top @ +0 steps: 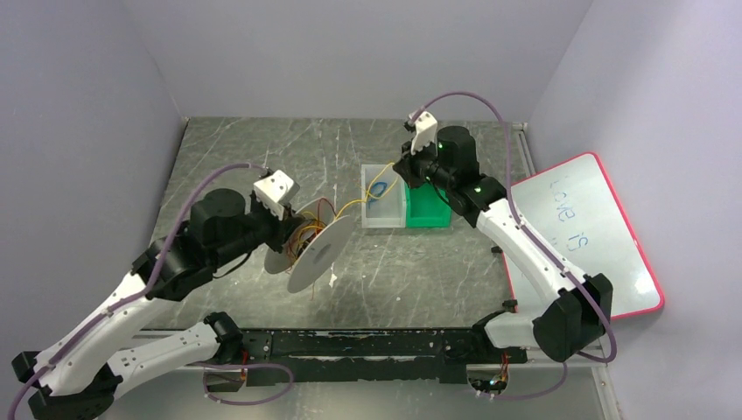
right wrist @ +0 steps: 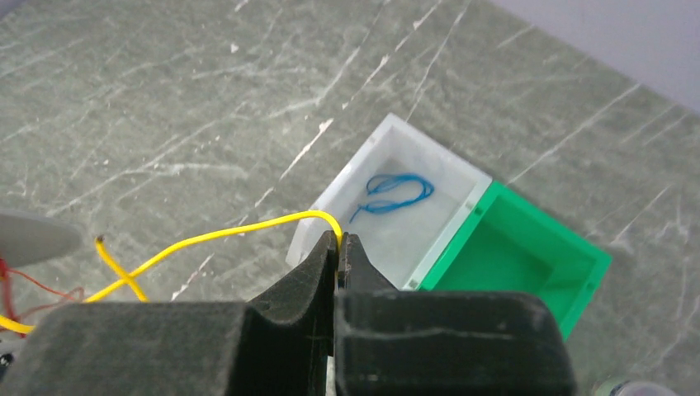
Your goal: Wrap the cables
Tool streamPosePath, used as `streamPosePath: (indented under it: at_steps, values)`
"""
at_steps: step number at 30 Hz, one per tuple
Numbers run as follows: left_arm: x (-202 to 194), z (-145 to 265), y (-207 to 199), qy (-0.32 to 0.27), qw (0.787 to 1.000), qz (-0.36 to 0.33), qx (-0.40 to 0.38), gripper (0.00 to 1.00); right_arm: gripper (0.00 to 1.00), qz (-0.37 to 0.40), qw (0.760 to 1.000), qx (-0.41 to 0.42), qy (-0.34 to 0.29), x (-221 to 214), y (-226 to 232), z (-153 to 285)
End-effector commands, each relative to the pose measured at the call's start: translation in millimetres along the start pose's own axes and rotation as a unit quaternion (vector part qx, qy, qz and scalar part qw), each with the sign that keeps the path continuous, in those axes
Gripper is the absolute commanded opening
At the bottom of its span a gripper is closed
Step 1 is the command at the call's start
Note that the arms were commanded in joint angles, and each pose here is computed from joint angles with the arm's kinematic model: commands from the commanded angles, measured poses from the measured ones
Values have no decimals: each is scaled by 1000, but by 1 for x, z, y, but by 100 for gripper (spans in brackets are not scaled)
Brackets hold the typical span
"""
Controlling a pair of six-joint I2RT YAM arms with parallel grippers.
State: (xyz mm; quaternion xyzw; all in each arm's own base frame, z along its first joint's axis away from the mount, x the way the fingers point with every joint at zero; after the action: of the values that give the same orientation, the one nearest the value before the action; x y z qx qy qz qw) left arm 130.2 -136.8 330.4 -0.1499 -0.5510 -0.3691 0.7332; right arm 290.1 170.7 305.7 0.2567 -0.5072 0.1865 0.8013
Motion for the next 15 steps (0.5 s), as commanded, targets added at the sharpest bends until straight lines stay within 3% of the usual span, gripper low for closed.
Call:
streamPosePath:
  at_steps: [1,15]
  values:
    - [39,25,4,-67,998,3,-16,7,0,-23,999,23,-18,-6,-1,6]
    - [89,52,23,-128,990,26,44,7,0,-66,998,16,2,-78,-9,5]
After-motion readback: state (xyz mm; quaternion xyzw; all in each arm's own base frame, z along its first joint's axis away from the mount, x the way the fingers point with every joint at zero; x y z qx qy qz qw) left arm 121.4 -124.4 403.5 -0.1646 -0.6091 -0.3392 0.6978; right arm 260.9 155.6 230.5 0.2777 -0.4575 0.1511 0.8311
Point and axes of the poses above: each gripper's point midway between its finger pads, its own z axis back along the fingers, its own y axis along the line the jaws close on, x = y × z, the point moved 9 cm from there along z, back along the fingers, and after that the axes turned 13 degrees about -z, right-handed, at the moved point
